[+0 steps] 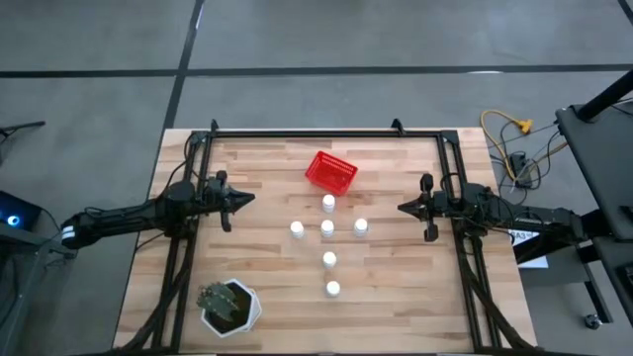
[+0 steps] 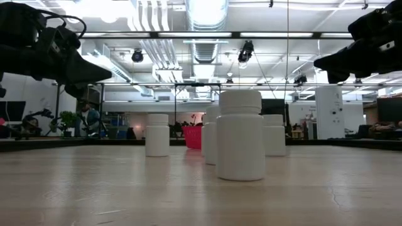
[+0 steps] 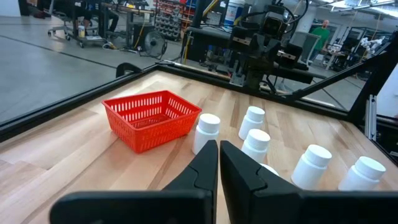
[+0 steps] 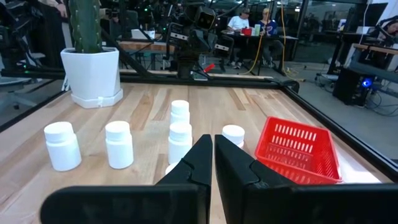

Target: Pick and place pill bottles into a basket

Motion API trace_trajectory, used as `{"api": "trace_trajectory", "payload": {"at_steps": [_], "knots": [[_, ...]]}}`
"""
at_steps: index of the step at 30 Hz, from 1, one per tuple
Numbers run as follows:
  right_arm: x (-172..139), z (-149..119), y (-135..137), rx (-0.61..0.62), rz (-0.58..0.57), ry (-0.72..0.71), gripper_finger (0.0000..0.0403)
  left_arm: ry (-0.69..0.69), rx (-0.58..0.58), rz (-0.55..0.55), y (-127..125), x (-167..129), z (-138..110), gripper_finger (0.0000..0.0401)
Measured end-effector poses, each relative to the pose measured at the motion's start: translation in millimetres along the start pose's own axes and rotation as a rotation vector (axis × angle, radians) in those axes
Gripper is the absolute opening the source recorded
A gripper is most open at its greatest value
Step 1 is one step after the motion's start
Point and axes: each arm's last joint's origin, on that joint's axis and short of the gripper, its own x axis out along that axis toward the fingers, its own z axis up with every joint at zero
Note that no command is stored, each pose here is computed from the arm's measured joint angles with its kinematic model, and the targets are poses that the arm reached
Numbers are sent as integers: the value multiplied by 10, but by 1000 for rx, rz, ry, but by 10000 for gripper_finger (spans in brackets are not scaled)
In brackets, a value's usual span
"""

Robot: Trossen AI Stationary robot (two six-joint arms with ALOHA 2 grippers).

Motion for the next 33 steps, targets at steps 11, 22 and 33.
{"api": "trace_trajectory", "payload": {"at_steps": [11, 22, 33], "knots": [[0, -1, 0, 1, 0, 0, 8, -1, 0, 0, 0, 0, 1, 0], [0, 0, 0, -2, 0, 0, 8, 0, 0, 0, -1, 0, 1, 0], [0, 2, 0, -207, 0, -2, 8, 0, 0, 0, 0, 0, 0, 0]]}}
